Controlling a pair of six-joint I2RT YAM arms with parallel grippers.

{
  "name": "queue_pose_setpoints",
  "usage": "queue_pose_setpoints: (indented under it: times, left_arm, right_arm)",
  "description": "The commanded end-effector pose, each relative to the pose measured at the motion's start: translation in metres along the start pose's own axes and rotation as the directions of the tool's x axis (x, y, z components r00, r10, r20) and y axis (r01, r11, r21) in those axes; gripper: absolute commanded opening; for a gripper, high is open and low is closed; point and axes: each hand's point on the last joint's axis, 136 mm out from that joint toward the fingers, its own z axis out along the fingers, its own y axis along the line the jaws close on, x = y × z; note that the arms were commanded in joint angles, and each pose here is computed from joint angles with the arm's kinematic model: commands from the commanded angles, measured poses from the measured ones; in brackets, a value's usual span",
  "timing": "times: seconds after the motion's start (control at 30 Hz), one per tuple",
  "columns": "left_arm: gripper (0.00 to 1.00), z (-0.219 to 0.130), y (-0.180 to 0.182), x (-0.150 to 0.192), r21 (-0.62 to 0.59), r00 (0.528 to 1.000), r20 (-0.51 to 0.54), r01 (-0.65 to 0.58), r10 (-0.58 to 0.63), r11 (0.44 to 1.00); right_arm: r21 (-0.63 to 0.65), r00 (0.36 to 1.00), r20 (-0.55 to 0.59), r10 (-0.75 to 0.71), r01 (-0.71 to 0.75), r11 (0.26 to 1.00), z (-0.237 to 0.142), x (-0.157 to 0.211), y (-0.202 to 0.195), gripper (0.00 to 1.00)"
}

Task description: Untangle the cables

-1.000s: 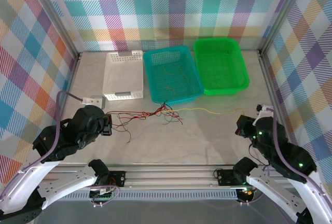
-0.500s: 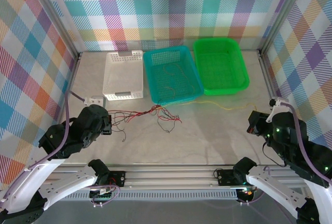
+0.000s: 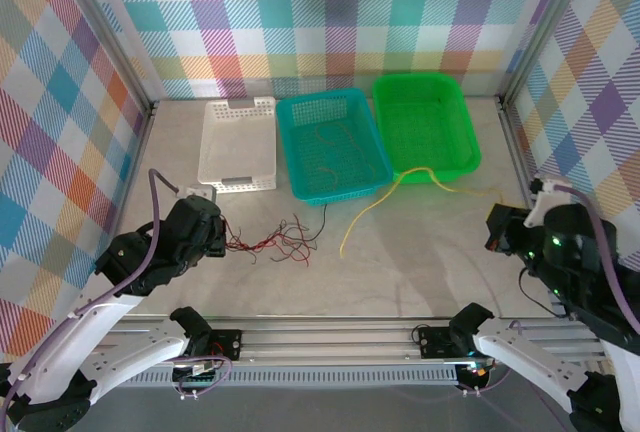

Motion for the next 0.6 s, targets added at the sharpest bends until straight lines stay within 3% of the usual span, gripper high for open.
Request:
queue_pose_setpoints:
  times: [0.0,0.2,0.57]
  left_arm:
    - [0.0,0.004,-0.016,-0.003,0.093,0.999,0.03,0.025,-0.027,0.995]
    - [0.0,0.011,-0.041,0.002,0.227,0.999,0.026,0.037,-0.044,0.973]
    - [0.0,0.019,-0.05,0.013,0.27,1.0,0.001,0.028,-0.029,0.963]
  right_arm:
    - [-0.012,0.999,-0.022,-0.042,0.042,0.999,0.014,-0.003,0.013,0.0]
    - [0.027,0.991,-0.067,-0.112,0.114,0.993,0.05,-0.007,0.029,0.0]
    - [0.167,0.928,-0.198,-0.317,0.35,0.922,0.151,-0.023,0.063,0.0]
